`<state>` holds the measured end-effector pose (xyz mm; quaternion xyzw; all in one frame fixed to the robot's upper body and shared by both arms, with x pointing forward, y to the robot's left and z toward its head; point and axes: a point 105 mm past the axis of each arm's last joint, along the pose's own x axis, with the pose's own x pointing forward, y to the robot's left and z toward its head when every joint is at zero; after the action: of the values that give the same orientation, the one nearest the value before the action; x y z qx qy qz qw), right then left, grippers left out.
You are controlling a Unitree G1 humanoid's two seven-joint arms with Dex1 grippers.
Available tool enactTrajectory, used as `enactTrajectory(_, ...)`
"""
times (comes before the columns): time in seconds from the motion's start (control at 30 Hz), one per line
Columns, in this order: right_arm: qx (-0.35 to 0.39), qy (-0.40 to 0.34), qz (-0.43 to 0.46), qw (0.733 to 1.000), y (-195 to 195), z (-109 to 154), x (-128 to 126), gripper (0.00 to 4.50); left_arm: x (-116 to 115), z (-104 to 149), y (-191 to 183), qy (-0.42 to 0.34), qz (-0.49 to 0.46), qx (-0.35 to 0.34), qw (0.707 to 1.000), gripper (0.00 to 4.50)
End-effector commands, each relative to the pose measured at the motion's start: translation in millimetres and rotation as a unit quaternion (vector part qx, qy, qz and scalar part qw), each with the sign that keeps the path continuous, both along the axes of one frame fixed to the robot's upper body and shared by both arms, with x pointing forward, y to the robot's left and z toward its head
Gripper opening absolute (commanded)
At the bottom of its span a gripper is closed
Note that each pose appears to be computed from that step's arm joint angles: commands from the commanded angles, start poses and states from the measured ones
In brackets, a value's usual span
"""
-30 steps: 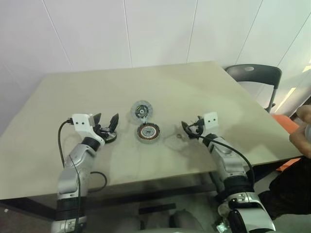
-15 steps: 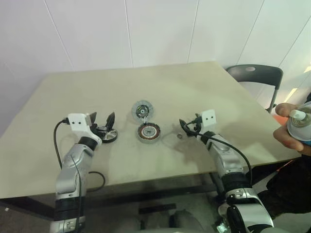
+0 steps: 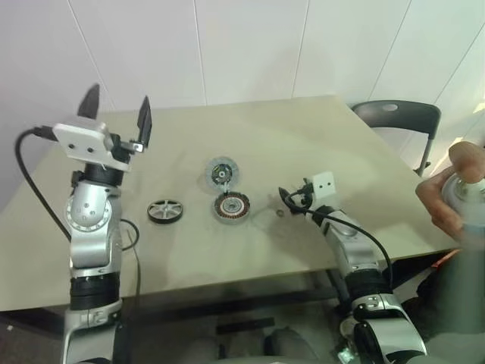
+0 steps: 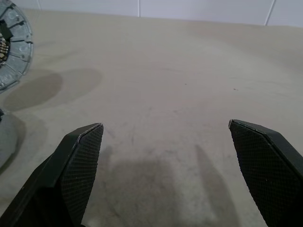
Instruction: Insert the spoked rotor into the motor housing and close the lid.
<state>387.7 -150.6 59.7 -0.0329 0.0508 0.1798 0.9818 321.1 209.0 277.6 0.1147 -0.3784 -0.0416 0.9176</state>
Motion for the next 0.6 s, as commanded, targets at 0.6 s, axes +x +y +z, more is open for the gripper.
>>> enactTrajectory(0.6,-0.008,-0.018,0.008,1.0,3.3,10.3,4.7,4.44,-7.0,19.5,69.5,-0.037,0.209,-0.047,0.976,4.18)
